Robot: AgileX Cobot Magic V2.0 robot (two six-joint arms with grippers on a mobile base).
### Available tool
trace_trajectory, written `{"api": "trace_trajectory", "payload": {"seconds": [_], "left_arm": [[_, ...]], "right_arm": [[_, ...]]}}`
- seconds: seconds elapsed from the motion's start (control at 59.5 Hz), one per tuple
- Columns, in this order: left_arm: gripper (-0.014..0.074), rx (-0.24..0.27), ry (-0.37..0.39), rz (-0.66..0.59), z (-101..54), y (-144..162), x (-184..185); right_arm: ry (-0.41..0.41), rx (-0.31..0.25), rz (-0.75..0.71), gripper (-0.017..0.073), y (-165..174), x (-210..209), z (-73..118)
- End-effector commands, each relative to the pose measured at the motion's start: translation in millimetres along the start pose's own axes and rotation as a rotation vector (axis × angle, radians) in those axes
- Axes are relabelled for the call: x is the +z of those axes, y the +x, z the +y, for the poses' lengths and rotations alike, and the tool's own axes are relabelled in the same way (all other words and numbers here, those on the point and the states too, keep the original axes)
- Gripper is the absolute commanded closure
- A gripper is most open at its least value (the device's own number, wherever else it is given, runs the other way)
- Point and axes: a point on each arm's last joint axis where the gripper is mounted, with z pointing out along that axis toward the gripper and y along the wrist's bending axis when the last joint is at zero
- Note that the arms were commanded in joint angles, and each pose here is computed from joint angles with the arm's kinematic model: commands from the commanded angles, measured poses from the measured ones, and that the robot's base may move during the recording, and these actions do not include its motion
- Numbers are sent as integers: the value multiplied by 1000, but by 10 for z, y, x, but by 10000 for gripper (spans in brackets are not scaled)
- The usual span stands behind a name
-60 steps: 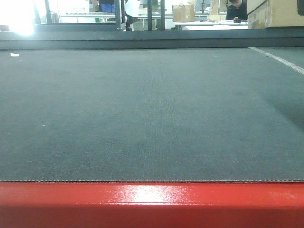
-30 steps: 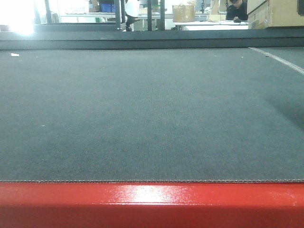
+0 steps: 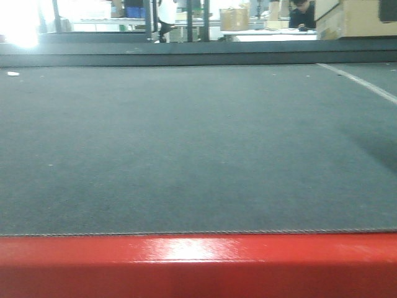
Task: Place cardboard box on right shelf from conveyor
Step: 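Turn the base away from the conveyor holding the box in the right gripper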
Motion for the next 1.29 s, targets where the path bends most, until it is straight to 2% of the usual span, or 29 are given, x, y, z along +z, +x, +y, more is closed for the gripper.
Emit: {"api": "trace_trajectory", "payload": {"seconds": [0.0, 1.277], "left_arm": [[710, -6, -3, -91, 4, -59, -10], [710, -6, 1, -91, 2, -58, -10]], "right_arm": [[-12, -13, -111, 415, -158, -18, 18], [-12, -13, -111, 415, -158, -18, 18]]}}
